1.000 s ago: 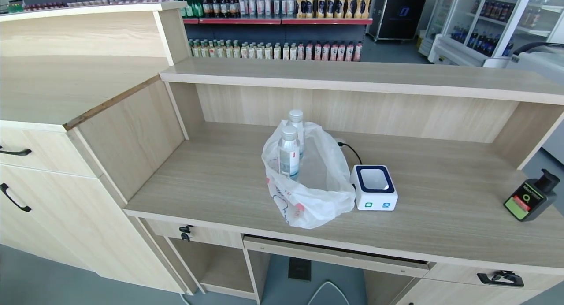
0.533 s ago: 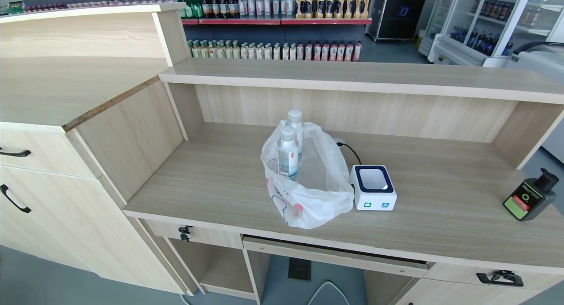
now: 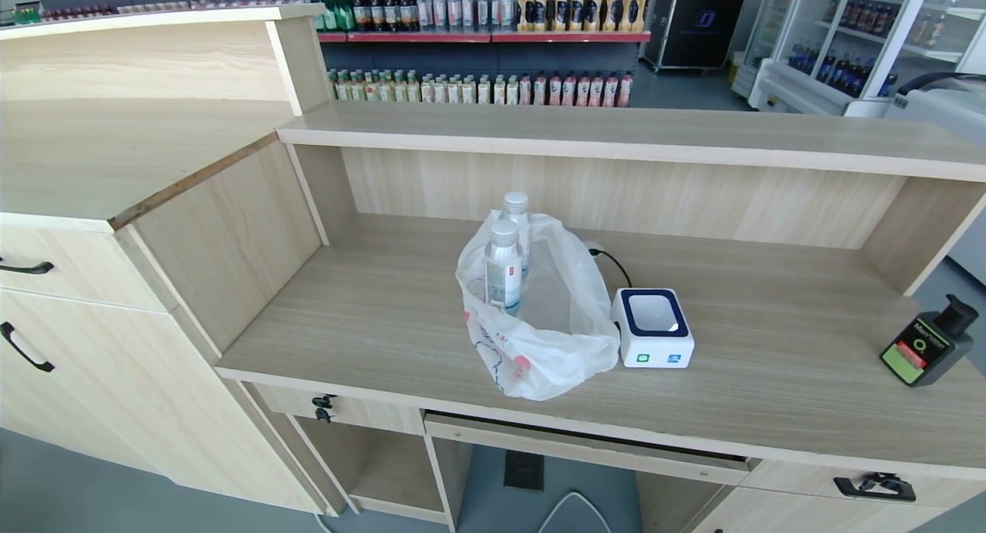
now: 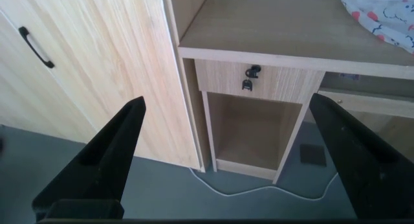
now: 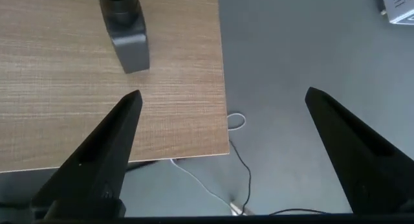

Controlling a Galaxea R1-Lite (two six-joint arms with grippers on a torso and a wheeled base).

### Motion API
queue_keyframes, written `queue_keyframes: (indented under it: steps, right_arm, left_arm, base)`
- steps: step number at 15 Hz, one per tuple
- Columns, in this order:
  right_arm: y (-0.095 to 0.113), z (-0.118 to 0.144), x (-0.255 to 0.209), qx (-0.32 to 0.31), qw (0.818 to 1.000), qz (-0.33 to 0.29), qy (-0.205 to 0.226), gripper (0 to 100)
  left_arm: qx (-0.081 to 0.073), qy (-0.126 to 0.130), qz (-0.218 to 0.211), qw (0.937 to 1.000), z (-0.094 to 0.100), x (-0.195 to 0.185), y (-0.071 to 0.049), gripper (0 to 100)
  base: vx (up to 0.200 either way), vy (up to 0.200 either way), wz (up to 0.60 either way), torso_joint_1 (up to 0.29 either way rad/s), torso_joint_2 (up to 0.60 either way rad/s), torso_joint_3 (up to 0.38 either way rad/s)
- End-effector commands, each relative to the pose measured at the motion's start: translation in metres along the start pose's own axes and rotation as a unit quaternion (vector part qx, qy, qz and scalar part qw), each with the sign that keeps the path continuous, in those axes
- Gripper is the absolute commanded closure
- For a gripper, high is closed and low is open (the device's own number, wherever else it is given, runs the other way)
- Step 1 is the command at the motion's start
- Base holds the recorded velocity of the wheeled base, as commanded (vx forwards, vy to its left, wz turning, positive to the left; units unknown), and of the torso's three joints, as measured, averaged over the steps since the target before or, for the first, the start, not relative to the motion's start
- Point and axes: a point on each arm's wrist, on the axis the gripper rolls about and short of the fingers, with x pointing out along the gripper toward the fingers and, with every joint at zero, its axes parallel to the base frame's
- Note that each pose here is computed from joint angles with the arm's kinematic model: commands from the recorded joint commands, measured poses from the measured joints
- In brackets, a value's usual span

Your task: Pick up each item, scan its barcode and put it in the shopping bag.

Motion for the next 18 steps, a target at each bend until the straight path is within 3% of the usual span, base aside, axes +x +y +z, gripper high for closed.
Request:
queue_keyframes:
  steps: [1,6,10,13,18]
  right_arm:
    - [-0.001,-0.015,0.018,0.013,1.000,0.022,0.015,0]
    - [0.000,-0.042,0.048,0.048,0.994,0.098,0.008,0]
    - [-0.010,-0.051,0.072,0.045,0.994,0.099,-0.026,0]
    - [-0.011,-0.044,0.080,0.043,0.992,0.109,-0.040,0]
    - [0.011,-0.018,0.098,0.023,0.986,0.150,-0.062,0]
  left_arm:
    - [0.000,0.000,0.000,1.0000,0.000,0.000,0.000,0]
    - [0.000,0.000,0.000,1.0000,0.000,0.000,0.000,0]
    - [0.000,0.000,0.001,1.0000,0.000,0.000,0.000,0]
    - [0.000,0.000,0.000,1.0000,0.000,0.000,0.000,0]
    - [0.000,0.000,0.000,1.0000,0.000,0.000,0.000,0]
  base:
    - [0.000,0.000,0.00,0.000,0.00,0.000]
    - [0.000,0.000,0.00,0.000,0.00,0.000]
    - [0.000,0.000,0.00,0.000,0.00,0.000]
    - [0.000,0.000,0.00,0.000,0.00,0.000]
    - [0.000,0.000,0.00,0.000,0.00,0.000]
